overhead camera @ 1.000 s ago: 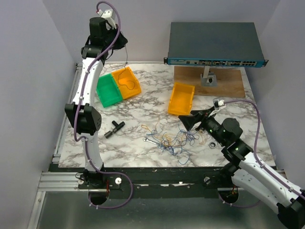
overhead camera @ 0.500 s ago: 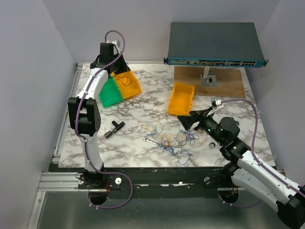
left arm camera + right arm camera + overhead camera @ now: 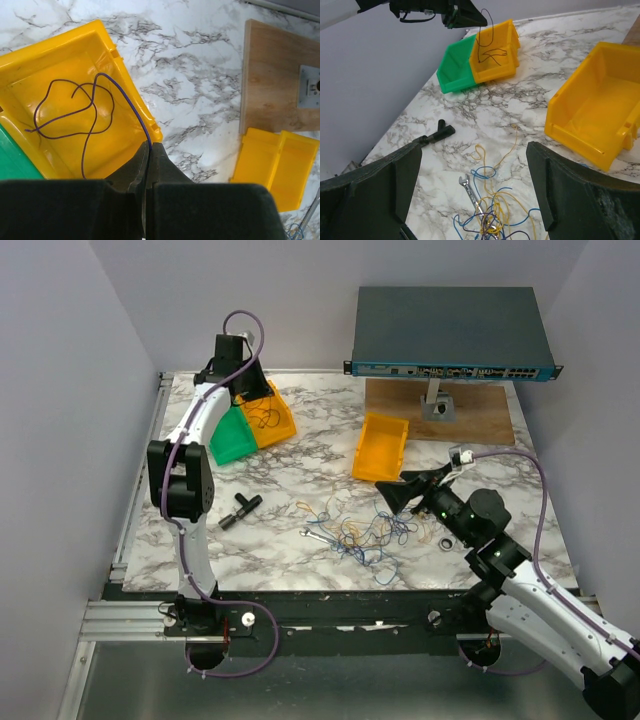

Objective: Untangle the cables

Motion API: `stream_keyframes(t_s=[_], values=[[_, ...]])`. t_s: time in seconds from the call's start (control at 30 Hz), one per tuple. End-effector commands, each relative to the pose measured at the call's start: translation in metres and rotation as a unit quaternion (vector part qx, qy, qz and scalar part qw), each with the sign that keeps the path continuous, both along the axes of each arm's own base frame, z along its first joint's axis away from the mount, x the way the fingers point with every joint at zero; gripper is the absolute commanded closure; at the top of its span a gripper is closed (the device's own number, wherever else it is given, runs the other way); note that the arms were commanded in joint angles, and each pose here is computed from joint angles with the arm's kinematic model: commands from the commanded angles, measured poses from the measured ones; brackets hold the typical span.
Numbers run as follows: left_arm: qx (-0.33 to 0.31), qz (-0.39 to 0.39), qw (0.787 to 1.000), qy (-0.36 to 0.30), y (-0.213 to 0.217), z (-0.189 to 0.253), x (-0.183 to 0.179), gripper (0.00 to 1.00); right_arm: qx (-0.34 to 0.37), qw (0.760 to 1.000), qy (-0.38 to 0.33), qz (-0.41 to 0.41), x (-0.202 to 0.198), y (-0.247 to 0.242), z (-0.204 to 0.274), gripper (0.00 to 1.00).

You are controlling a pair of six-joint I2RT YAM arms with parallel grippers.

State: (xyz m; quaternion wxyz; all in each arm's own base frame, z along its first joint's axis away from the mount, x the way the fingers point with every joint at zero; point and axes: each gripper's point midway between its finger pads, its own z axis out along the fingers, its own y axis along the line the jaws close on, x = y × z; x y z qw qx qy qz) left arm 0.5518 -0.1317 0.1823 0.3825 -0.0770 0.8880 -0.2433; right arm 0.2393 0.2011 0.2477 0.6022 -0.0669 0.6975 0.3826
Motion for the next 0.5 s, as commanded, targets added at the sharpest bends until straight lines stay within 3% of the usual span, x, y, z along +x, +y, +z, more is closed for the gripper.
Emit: stream_keyframes(t_s=[0.0, 0.23, 0.37, 0.47], values=[[0.024, 0.026, 0.999, 0.032, 0.011, -0.029, 0.006, 0.98, -0.012, 1.000, 0.021, -0.009, 0.000, -0.003, -0.013, 0.06], [0.040, 0.034, 0.998, 0.042, 0.019, -0.033, 0.026, 0.90, -0.009, 0.999, 0.041, -0.013, -0.003, -0.006, -0.020, 0.06], [0.037, 0.033, 0.998, 0.050, 0.019, -0.030, 0.028, 0.67, -0.007, 0.999, 0.047, -0.015, -0.005, -0.007, -0.020, 0.06], [0.050, 0.044, 0.997, 0.041, 0.026, -0.016, 0.024, 0.58, -0.015, 0.998, 0.063, -0.024, -0.004, -0.010, -0.026, 0.06]])
